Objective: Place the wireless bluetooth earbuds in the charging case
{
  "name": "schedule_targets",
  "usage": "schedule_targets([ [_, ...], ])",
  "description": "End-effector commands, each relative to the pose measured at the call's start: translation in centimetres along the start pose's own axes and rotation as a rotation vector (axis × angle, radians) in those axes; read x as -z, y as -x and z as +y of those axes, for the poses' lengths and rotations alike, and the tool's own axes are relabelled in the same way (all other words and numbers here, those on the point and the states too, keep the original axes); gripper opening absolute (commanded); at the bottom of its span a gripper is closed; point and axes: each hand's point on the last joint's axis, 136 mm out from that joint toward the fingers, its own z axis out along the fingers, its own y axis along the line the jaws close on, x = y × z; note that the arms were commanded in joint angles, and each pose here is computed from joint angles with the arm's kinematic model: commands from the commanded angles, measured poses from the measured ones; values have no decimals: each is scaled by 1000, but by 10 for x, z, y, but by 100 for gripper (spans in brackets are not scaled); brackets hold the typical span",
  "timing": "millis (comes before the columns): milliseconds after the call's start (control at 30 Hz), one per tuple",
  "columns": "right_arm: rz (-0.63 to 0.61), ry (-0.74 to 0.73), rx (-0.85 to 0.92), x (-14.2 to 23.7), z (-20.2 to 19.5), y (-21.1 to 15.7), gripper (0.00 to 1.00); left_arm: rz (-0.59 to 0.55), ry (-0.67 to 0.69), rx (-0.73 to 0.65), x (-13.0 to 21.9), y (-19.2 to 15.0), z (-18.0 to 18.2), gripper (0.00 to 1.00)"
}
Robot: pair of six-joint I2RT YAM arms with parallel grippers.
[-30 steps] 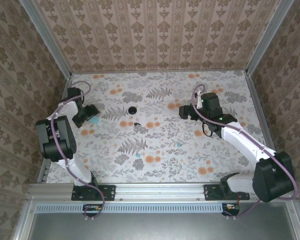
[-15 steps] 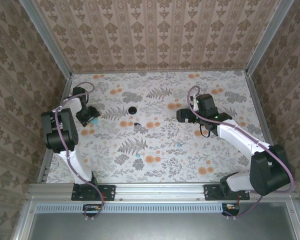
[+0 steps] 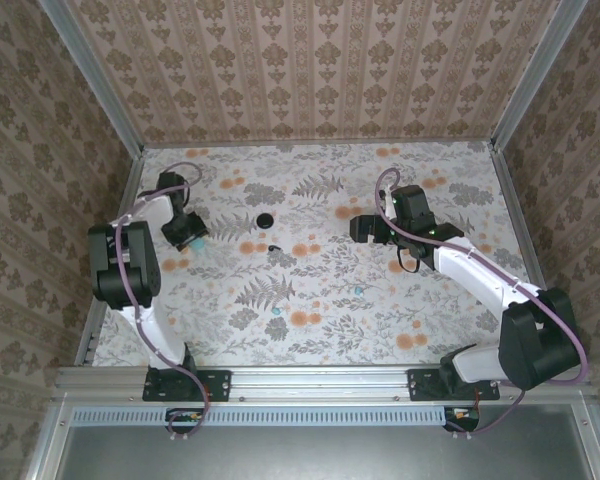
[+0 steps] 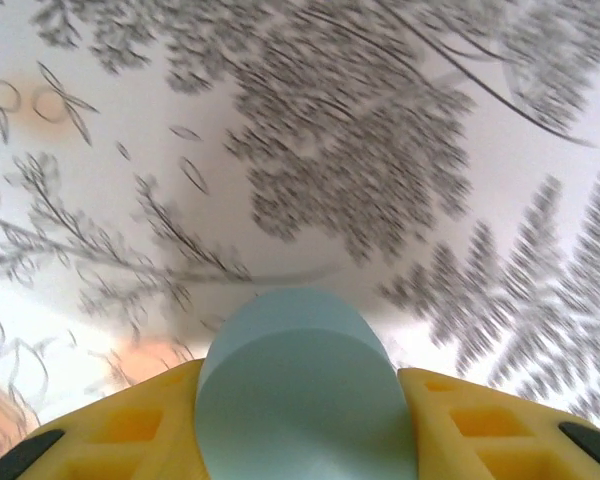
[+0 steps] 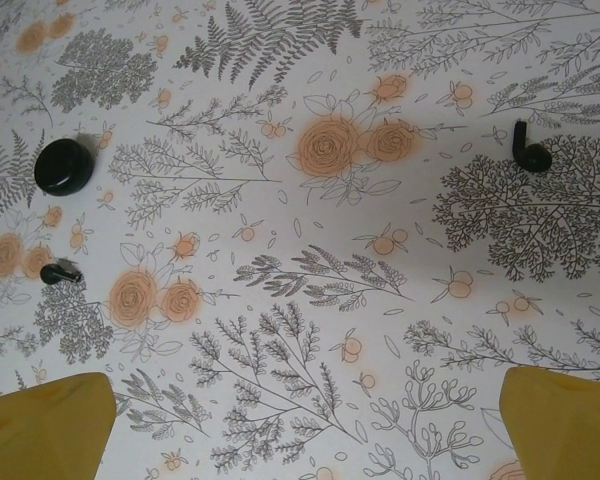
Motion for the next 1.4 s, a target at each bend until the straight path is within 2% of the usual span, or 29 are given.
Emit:
schedule_targets([
  [0, 8, 33, -32, 10, 7, -6, 100, -2, -34, -89, 27, -25, -32, 40],
  [167, 39, 38, -41, 16, 5, -23, 98, -7, -88, -226, 40, -85, -100, 39],
  [367, 104, 25, -16, 28, 3, -59, 96, 9, -154, -382, 34, -184, -181, 40],
  [500, 131, 5, -24, 36, 0, -84, 95, 27, -143, -460, 16, -231, -205, 40],
  [633, 152, -33, -63, 46, -4, -106, 95, 79, -122, -484, -6, -256, -207, 44],
  [767, 144, -43, -80, 54, -3, -120, 95, 82, -128, -517, -5, -258, -212, 56],
  [967, 117, -100, -66, 58, 1, -126, 90, 26, -202, -563, 38, -234, -219, 76],
  [1067, 126, -145, -38, 57, 13, -123, 89, 0, -257, -543, 64, -207, -209, 85],
  [1233, 159, -194, 89, 36, 52, -119, 88, -68, -337, -537, 97, -153, -182, 90],
  [1367, 235, -233, 183, 6, 85, -119, 89, -151, -376, -511, 122, -112, -154, 94],
])
